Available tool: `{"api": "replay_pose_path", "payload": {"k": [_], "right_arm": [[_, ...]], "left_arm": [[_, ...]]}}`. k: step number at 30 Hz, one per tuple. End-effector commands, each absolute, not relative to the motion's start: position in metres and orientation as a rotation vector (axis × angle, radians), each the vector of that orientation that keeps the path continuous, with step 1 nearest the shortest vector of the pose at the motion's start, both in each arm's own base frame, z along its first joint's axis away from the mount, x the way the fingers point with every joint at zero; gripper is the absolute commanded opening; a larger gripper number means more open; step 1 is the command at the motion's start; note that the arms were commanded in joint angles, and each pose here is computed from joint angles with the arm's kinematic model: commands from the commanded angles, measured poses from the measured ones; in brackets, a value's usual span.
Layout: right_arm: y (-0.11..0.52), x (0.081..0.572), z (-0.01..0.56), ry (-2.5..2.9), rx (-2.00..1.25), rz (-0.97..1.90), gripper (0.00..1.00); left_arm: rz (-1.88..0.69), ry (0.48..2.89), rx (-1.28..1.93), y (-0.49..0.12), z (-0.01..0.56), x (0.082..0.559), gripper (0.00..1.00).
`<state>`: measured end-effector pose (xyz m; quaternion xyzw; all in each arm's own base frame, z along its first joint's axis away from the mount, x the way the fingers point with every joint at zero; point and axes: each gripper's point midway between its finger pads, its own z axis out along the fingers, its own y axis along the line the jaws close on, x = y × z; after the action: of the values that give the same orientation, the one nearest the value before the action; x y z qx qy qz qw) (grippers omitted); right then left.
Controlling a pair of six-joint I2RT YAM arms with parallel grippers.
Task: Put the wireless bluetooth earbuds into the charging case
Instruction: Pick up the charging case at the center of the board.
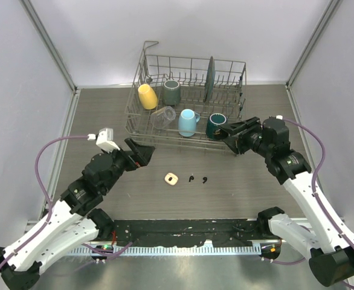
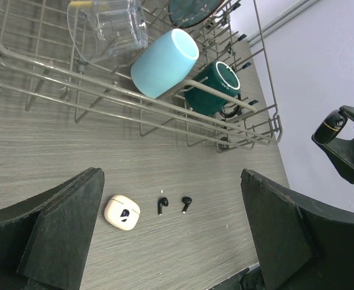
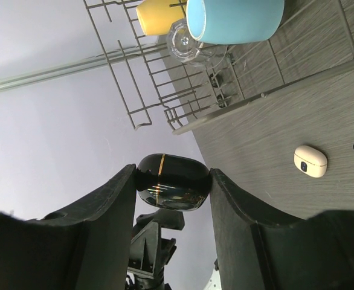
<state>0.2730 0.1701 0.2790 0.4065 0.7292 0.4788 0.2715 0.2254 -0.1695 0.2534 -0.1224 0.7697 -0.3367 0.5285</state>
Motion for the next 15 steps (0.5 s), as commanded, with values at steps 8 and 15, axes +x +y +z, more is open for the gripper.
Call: {"api": "replay_pose_path", "payload": {"k": [8, 15], "right_arm": [[0.157, 0.263, 0.317, 1.936, 1.044, 1.213, 0.01], [0.142, 0.261, 0.32, 1.986, 1.098, 1.052, 0.01]], "left_arm": [[-0.782, 1.704, -0.247, -0.146, 0.293, 0.214, 1.0], [-0.492, 1.774, -0.345, -0.097, 0.278, 0.215, 1.0]]}}
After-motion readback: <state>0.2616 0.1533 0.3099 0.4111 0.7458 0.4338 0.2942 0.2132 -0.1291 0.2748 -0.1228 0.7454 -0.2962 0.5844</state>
